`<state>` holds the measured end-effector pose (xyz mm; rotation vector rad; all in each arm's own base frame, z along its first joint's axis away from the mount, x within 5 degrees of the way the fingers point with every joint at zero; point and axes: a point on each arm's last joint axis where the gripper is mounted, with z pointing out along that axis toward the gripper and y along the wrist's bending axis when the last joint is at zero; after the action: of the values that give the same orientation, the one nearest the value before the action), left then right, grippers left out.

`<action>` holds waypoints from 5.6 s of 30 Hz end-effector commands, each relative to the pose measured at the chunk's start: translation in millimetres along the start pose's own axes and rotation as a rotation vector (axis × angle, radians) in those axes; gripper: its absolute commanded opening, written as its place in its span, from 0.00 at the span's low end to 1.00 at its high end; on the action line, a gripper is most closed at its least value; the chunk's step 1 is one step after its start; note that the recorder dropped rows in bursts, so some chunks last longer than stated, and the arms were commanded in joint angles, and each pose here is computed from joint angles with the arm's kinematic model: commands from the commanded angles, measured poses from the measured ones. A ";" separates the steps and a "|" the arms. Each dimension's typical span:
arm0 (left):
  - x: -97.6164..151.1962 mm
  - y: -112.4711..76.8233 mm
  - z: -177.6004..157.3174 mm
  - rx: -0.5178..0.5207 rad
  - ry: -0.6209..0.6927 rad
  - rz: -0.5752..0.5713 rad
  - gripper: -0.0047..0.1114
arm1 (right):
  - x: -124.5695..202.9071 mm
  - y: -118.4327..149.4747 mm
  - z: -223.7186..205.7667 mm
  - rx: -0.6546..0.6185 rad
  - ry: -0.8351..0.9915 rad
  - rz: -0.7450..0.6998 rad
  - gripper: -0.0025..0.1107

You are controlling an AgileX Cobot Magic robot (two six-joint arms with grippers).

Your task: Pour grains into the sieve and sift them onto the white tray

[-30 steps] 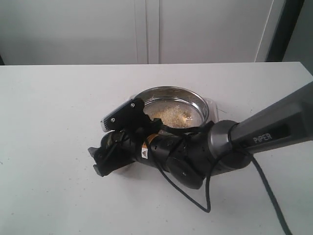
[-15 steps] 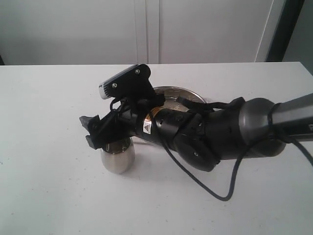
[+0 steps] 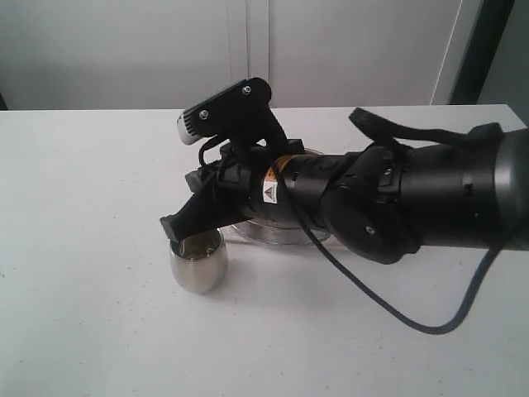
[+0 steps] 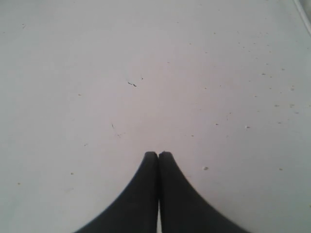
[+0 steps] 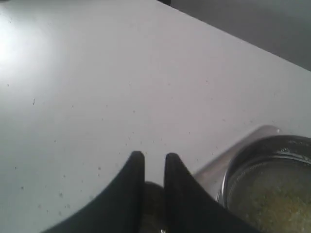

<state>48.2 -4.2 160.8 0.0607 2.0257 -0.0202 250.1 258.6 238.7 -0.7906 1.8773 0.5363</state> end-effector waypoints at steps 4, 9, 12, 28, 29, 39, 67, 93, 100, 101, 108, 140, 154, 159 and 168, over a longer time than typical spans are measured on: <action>2.7 -0.2 1.0 0.000 0.007 -0.009 0.04 | -6.1 -1.9 -27.6 0.029 0.130 0.018 0.02; 2.7 -0.2 1.0 0.000 0.007 -0.009 0.04 | -10.3 -6.0 -54.9 0.059 0.239 0.039 0.02; 2.7 -0.2 1.0 0.000 0.007 -0.009 0.04 | -12.3 -16.2 -67.8 0.093 0.274 0.078 0.02; 2.7 -0.2 1.0 0.000 0.007 -0.009 0.04 | 12.3 -101.4 -144.5 0.390 0.539 0.425 0.02; 2.7 -0.2 1.0 0.000 0.007 -0.009 0.04 | 13.0 -104.5 -149.2 0.407 0.544 0.448 0.02; 2.7 -0.2 1.0 0.000 0.007 -0.009 0.04 | 15.9 -129.0 -194.8 0.572 0.517 0.653 0.02; 2.7 -0.2 1.0 0.000 0.007 -0.009 0.04 | 43.6 -118.8 -222.8 0.645 0.575 0.713 0.02; 2.7 -0.2 1.0 0.000 0.007 -0.009 0.04 | 43.6 -119.1 -222.4 0.645 0.570 0.711 0.02; 2.7 -0.2 1.0 0.000 0.007 -0.009 0.04 | 43.6 -119.1 -222.4 0.645 0.570 0.711 0.02; 2.7 -0.2 1.0 0.000 0.007 -0.009 0.04 | 43.6 -119.1 -222.4 0.645 0.570 0.711 0.02; 2.7 -0.2 1.0 0.000 0.007 -0.009 0.04 | 43.6 -119.1 -222.4 0.645 0.570 0.711 0.02; -12.4 2.0 -0.2 -0.023 -0.160 -0.008 0.04 | 43.6 -119.1 -222.4 0.645 0.570 0.711 0.02; -32.5 4.8 -5.9 -0.054 -0.390 -0.008 0.04 | 43.8 -118.8 -222.2 0.643 0.569 0.715 0.02; -33.0 4.9 -6.2 -0.055 -0.397 -0.011 0.04 | 43.8 -118.8 -222.2 0.643 0.569 0.715 0.02; -39.5 3.2 -13.8 -0.042 -0.305 0.028 0.04 | 43.8 -118.8 -222.2 0.643 0.569 0.715 0.02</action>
<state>56.3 -1.2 194.4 0.0320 1.6863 0.0171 185.9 18.7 287.6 0.1985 2.6671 0.0907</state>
